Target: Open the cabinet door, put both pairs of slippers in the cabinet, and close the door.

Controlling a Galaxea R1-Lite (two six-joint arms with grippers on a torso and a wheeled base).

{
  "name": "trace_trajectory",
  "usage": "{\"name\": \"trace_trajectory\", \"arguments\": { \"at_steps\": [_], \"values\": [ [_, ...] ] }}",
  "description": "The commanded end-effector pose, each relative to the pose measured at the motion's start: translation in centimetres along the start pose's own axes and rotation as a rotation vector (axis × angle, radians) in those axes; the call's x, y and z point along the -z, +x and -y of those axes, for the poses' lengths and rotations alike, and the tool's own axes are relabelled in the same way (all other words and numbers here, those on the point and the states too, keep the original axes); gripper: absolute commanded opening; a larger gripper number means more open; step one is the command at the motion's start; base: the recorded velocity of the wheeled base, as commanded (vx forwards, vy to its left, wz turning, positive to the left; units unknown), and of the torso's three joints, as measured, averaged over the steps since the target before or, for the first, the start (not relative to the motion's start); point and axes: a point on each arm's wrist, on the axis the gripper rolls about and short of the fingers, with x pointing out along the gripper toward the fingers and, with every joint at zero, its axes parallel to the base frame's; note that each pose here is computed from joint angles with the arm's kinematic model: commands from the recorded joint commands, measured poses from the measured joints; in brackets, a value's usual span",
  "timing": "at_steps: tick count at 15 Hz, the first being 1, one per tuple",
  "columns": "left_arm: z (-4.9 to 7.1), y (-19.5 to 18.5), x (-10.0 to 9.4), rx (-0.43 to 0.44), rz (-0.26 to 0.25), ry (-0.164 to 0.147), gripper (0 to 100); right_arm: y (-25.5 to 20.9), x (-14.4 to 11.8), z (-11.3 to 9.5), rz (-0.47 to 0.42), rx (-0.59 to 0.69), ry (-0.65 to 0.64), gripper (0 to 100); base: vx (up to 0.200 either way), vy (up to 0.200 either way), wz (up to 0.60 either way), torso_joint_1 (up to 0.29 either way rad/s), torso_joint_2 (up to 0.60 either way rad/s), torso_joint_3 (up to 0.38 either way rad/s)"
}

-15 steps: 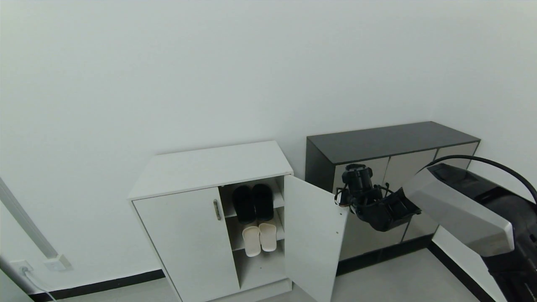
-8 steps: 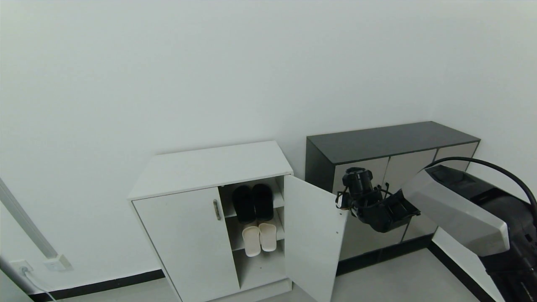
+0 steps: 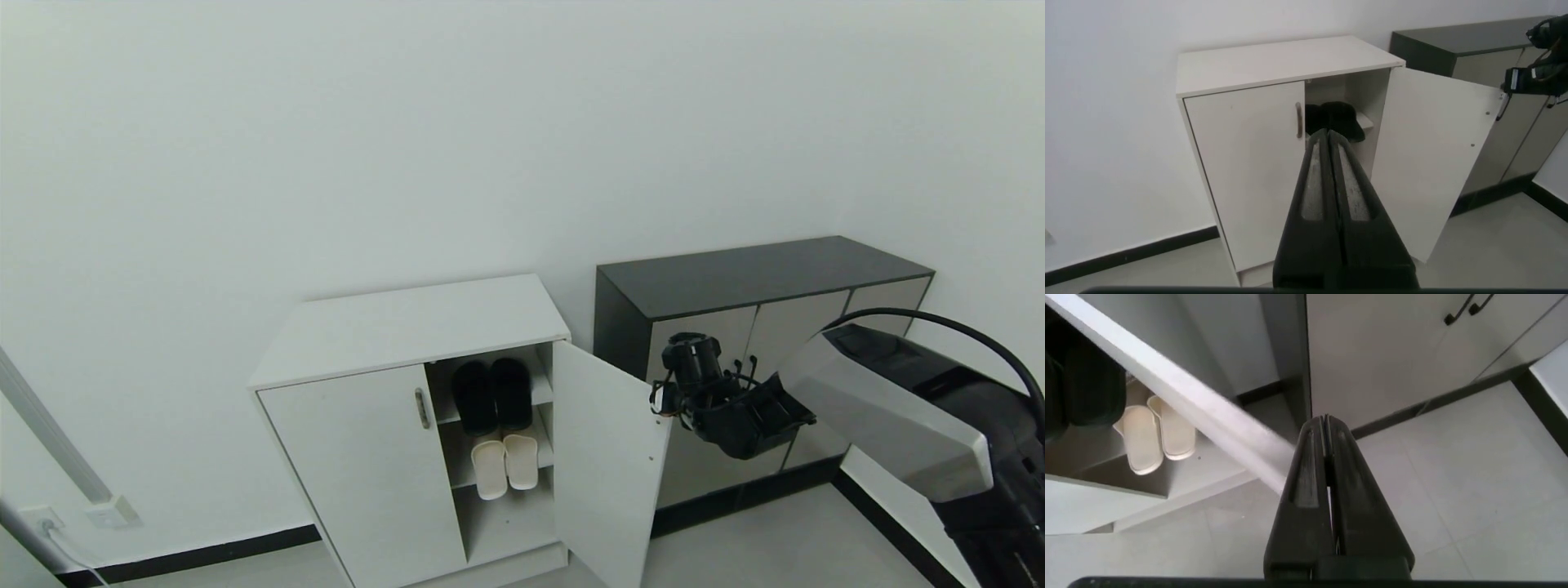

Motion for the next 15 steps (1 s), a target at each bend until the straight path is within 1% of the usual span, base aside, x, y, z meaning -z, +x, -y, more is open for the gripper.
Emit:
{"name": "trace_trajectory", "arguments": {
  "at_steps": [1,2,3,5,7,9,10,15],
  "values": [
    [0.0,0.0,0.0,-0.001,-0.001,0.0,0,-1.5,-0.2,-1.2,0.003,-0.032,-0.009,0,0.0,0.0,0.0,0.0,0.0,0.0],
    [0.0,0.0,0.0,0.0,-0.001,0.0,0,-2.8,0.2,-2.3,-0.004,-0.062,-0.025,0,0.0,0.0,0.0,0.0,0.0,0.0],
    [0.0,0.0,0.0,0.0,-0.001,0.0,0,-3.5,0.3,-2.9,-0.006,-0.078,-0.032,0,0.0,0.0,0.0,0.0,0.0,0.0],
    [0.0,0.0,0.0,0.0,-0.001,0.0,0,-6.2,1.0,-5.1,-0.017,-0.141,-0.04,0,0.0,0.0,0.0,0.0,0.0,0.0],
    [0.0,0.0,0.0,0.0,-0.001,0.0,0,-8.7,1.2,-6.6,-0.033,-0.219,-0.046,0,0.0,0.0,0.0,0.0,0.0,0.0],
    [0.0,0.0,0.0,0.0,-0.001,0.0,0,-11.3,1.6,-6.9,-0.083,-0.324,-0.071,0,0.0,0.0,0.0,0.0,0.0,0.0],
    [0.0,0.0,0.0,0.0,-0.001,0.0,0,-12.0,1.3,-6.9,-0.085,-0.349,-0.071,0,0.0,0.0,0.0,0.0,0.0,0.0],
    [0.0,0.0,0.0,0.0,-0.001,0.0,0,-12.5,1.4,-6.5,-0.087,-0.359,-0.104,0,0.0,0.0,0.0,0.0,0.0,0.0]
  ]
}}
